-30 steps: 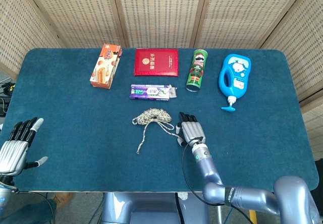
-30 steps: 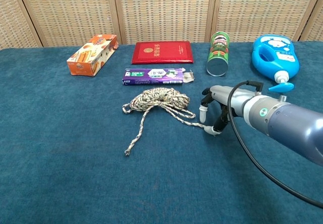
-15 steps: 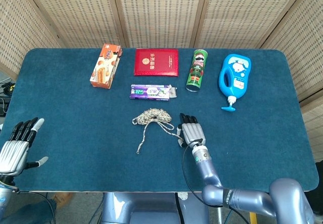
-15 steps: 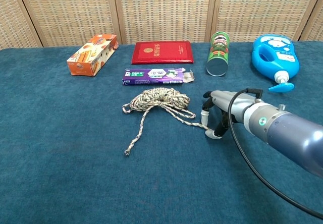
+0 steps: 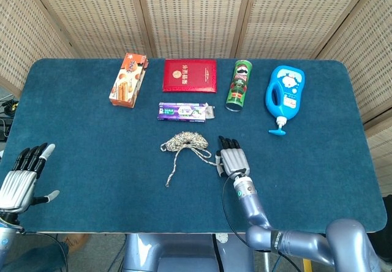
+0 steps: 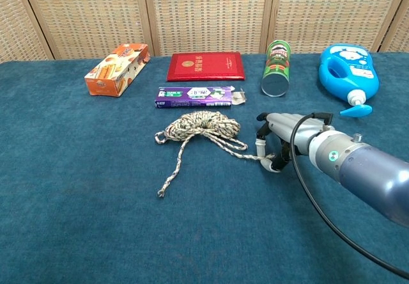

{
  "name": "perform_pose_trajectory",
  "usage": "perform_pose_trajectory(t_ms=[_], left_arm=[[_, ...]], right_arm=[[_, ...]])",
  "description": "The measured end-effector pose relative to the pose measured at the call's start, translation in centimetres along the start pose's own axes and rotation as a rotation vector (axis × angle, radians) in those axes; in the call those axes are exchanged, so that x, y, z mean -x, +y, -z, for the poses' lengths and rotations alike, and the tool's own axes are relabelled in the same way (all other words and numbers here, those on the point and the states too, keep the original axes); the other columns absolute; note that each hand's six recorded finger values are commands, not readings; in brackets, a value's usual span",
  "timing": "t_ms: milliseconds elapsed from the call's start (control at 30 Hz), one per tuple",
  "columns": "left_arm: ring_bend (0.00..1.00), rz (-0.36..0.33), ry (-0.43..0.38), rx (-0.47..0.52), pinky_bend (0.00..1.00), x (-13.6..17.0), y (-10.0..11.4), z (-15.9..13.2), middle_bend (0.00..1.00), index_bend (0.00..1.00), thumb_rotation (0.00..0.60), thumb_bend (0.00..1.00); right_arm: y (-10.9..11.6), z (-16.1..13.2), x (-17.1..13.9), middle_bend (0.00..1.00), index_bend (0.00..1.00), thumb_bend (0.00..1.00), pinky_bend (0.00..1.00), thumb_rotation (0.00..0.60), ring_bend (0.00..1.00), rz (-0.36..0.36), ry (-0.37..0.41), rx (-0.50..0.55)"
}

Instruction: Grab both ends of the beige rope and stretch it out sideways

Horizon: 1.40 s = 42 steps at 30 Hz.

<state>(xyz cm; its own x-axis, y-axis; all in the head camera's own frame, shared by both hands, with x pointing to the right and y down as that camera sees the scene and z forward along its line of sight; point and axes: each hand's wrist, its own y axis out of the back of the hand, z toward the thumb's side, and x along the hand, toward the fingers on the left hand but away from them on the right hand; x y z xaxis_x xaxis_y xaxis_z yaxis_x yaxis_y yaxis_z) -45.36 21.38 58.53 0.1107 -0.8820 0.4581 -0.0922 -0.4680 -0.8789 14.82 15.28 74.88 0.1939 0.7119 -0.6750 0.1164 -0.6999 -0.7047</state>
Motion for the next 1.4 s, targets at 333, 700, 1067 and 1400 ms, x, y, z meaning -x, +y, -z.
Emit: perform_pose_trajectory(t_ms=[333, 700, 1067, 1400], left_arm=[[0.00, -0.001, -0.153, -0.088, 0.00, -3.7, 0.4, -3.3, 0.00, 0.15, 0.600, 0.00], [0.00, 0.032, -0.478, -0.301, 0.00, -9.5, 0.2, -11.7, 0.00, 0.39, 0.600, 0.14], [0.00, 0.064, -0.611, -0.451, 0.00, -11.9, -2.6, -16.0, 0.00, 0.43, 0.600, 0.15], [0.00, 0.114, -0.739, -0.452, 0.00, -13.2, -6.6, -22.1, 0.00, 0.47, 0.600, 0.15]], right_arm=[[0.6, -0.2, -0.1, 0.00, 0.65, 0.47, 0.00, 0.600, 0.00, 0.037, 0.029, -0.048], [0.7, -0.4, -0.4, 0.00, 0.66, 0.47, 0.00, 0.600, 0.00, 0.044, 0.044, -0.089], [0.9, -0.6, -0.2, 0.00, 0.67, 0.47, 0.00, 0.600, 0.00, 0.037, 0.049, -0.084], [1.0, -1.0, 0.1, 0.00, 0.67, 0.47, 0.00, 0.600, 0.00, 0.024, 0.067, -0.072]])
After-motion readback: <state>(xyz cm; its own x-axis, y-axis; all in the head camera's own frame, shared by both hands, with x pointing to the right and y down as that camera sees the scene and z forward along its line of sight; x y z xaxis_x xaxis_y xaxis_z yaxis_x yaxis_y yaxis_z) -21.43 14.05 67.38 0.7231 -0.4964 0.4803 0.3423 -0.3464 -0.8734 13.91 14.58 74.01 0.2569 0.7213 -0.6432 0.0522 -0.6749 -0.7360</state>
